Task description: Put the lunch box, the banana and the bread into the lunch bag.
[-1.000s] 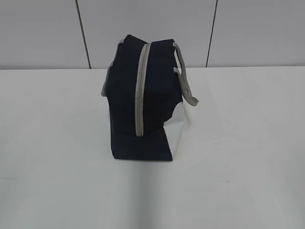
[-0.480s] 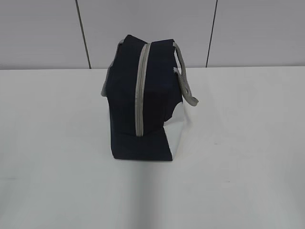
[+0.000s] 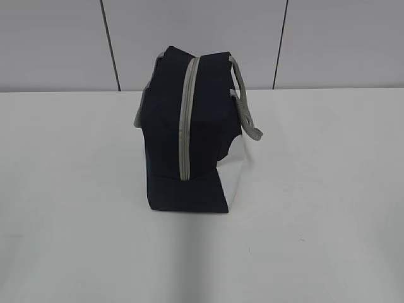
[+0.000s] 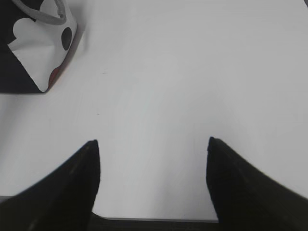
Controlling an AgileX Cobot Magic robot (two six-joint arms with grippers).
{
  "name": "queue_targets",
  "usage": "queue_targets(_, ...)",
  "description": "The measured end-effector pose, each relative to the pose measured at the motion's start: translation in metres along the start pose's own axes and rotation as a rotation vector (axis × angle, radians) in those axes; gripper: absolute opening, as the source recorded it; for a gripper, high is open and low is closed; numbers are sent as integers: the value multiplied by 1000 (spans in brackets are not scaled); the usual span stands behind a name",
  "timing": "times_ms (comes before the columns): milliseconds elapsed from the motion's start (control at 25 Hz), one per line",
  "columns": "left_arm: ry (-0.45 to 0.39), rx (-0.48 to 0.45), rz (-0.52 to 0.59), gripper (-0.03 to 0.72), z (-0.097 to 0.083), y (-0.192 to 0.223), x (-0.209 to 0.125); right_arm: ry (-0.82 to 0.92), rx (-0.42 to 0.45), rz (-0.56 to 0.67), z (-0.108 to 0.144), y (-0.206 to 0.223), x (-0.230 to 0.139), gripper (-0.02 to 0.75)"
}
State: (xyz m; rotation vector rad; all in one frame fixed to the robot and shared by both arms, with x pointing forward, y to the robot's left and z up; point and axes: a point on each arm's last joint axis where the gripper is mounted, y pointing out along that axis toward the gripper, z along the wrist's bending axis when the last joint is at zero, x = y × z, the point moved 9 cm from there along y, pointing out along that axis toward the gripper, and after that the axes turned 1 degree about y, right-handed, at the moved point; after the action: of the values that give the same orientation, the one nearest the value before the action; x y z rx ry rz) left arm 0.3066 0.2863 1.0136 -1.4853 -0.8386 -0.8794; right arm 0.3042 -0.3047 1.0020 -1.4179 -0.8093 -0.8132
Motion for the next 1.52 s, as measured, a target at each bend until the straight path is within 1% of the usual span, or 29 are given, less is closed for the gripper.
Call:
queue_targets(480,-6,-11,0,414,-2,0,0,3,-2,-2,0,0,0,511)
queue_targets(800,-6,-12,0,414,-2,0,0,49,-81,-2,-6,-1,0,510)
queue_targets(1520,-6,-12,0,414,-2,0,0,51,-84,-2,-6,-1,0,510)
